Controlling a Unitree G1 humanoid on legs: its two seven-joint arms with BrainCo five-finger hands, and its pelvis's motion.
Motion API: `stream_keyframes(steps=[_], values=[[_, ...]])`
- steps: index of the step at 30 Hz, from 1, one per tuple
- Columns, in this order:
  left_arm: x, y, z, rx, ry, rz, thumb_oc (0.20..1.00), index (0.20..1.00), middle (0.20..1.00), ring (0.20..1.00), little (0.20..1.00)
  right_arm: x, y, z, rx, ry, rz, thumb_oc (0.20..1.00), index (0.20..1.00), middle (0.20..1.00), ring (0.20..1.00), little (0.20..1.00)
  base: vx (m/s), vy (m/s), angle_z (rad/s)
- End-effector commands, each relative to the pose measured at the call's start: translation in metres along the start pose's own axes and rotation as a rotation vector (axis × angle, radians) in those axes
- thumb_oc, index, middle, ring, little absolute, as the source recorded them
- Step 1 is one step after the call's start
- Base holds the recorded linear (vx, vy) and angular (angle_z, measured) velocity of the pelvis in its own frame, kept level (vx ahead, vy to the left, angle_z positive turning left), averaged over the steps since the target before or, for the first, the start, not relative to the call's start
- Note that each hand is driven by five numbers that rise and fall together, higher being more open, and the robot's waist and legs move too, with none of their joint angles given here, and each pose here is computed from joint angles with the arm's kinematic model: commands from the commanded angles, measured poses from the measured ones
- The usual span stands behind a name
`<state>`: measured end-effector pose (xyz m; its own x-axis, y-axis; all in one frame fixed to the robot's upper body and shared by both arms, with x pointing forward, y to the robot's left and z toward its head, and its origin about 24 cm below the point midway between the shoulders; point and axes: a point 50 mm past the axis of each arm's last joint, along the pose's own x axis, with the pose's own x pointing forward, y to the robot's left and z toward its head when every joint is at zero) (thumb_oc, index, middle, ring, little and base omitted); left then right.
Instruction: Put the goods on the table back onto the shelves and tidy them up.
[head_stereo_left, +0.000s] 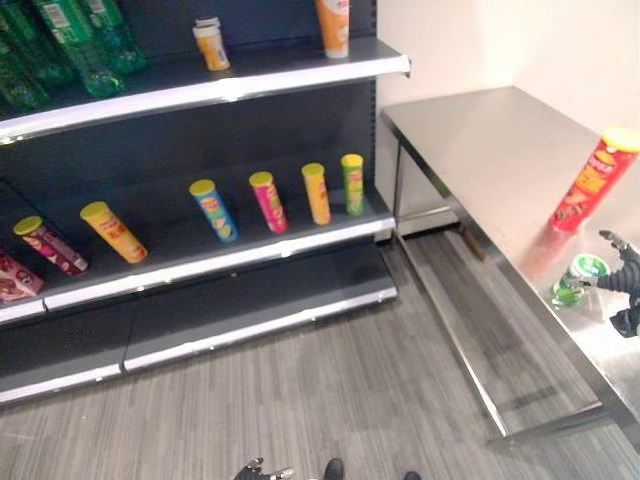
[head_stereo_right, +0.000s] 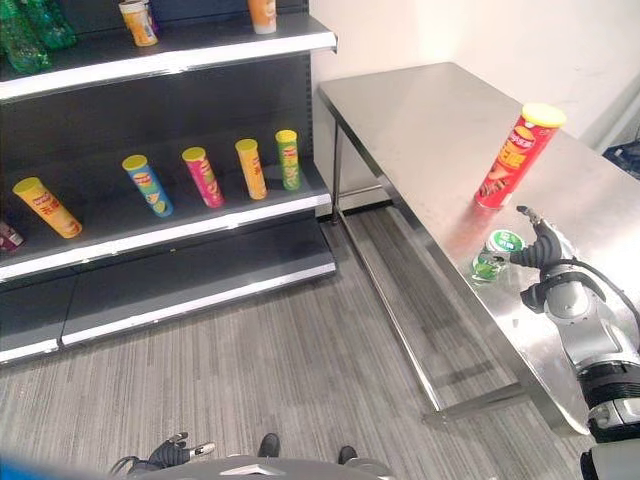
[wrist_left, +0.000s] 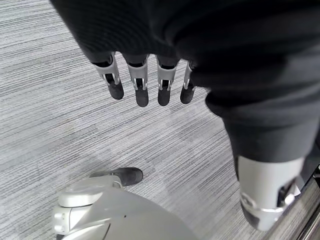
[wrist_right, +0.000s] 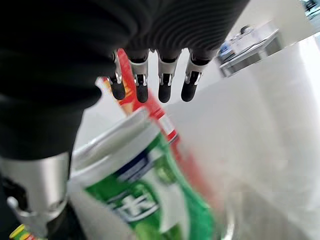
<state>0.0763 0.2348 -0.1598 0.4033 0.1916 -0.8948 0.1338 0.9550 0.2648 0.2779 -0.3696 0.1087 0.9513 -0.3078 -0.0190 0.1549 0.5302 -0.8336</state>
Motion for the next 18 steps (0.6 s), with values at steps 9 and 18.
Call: stream_keyframes(steps=[9, 18], values=[[0.0036, 0.0219, 0.0114, -0.013, -0.018, 0.067, 1.0, 1.0, 1.0, 1.0, 1.0, 0.0173, 0.012, 0.0143, 0.006, -0.006, 0.049, 0.2, 0.2, 0.2, 0.2, 0.2, 0.01, -0.009, 0.07], [0.0036, 0.0223, 0.0111, -0.014, -0.015, 0.07, 1.0, 1.0, 1.0, 1.0, 1.0, 0.017, 0.0043, 0.0204, -0.014, -0.041, 0.036, 0.2, 0.2, 0.2, 0.2, 0.2, 0.0, -0.001, 0.02]])
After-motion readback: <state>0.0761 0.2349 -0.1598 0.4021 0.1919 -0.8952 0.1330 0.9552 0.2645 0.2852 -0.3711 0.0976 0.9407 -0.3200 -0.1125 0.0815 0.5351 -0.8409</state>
